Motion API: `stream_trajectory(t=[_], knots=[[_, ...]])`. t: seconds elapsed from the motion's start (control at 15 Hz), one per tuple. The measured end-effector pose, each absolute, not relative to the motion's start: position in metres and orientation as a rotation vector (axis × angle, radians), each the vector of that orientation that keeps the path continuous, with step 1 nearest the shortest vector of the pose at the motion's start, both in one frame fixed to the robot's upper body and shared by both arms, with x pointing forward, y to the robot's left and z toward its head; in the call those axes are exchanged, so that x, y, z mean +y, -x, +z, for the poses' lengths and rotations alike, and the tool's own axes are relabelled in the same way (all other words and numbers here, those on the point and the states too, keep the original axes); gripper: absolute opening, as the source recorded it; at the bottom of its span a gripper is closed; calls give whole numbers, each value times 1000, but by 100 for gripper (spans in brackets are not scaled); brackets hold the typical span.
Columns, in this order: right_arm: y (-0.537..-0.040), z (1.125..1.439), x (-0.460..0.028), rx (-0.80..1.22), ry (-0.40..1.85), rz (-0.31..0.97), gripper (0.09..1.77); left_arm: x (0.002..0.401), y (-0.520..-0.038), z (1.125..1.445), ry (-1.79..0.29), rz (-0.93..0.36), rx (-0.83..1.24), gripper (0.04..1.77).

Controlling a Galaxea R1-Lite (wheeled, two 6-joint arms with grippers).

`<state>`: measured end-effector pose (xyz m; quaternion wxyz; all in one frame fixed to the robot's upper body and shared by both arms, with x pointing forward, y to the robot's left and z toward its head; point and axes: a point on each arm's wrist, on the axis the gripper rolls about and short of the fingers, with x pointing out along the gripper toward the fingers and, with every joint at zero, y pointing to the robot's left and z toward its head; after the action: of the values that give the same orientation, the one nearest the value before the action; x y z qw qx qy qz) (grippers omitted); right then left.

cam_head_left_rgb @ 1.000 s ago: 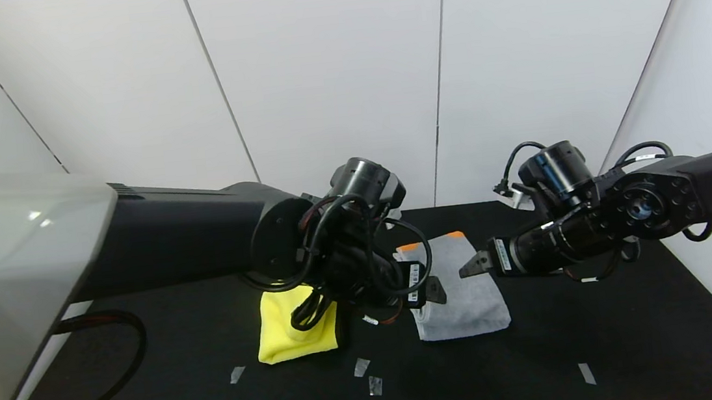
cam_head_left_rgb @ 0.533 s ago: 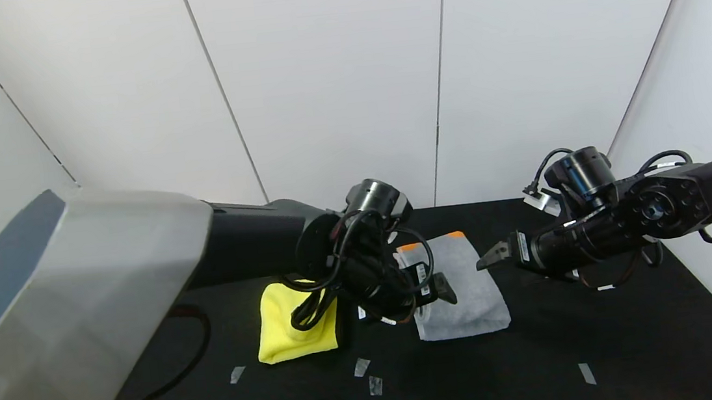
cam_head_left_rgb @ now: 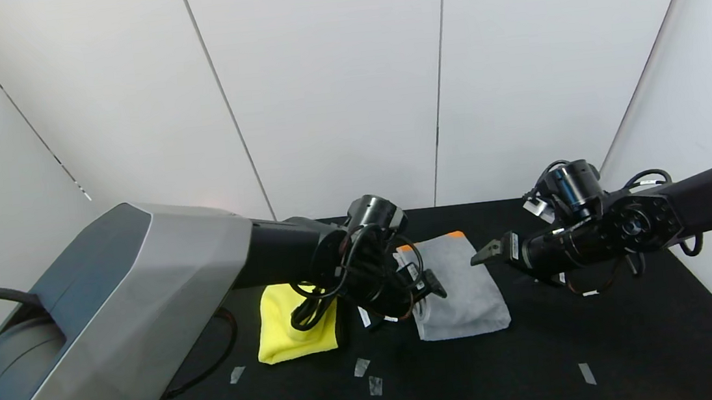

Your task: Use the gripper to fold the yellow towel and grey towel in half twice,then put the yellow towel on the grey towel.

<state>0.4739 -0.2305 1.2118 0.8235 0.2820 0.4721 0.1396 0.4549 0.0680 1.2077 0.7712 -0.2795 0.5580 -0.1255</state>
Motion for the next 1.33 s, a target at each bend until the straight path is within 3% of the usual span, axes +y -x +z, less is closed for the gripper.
stream_trajectory(t=[0.87, 1.0, 1.13, 1.33], knots=[[-471, 1194, -216, 1064, -598, 292, 170, 69, -462, 1197, 682, -274, 1222, 172], [-471, 1193, -214, 1066, -589, 281, 169, 68, -463, 1196, 686, -273, 1222, 140], [-471, 1189, -210, 1056, -558, 226, 132, 67, -463, 1194, 685, -273, 1225, 110], [-470, 1184, -202, 1055, -536, 202, 93, 66, -464, 1192, 682, -274, 1227, 78]])
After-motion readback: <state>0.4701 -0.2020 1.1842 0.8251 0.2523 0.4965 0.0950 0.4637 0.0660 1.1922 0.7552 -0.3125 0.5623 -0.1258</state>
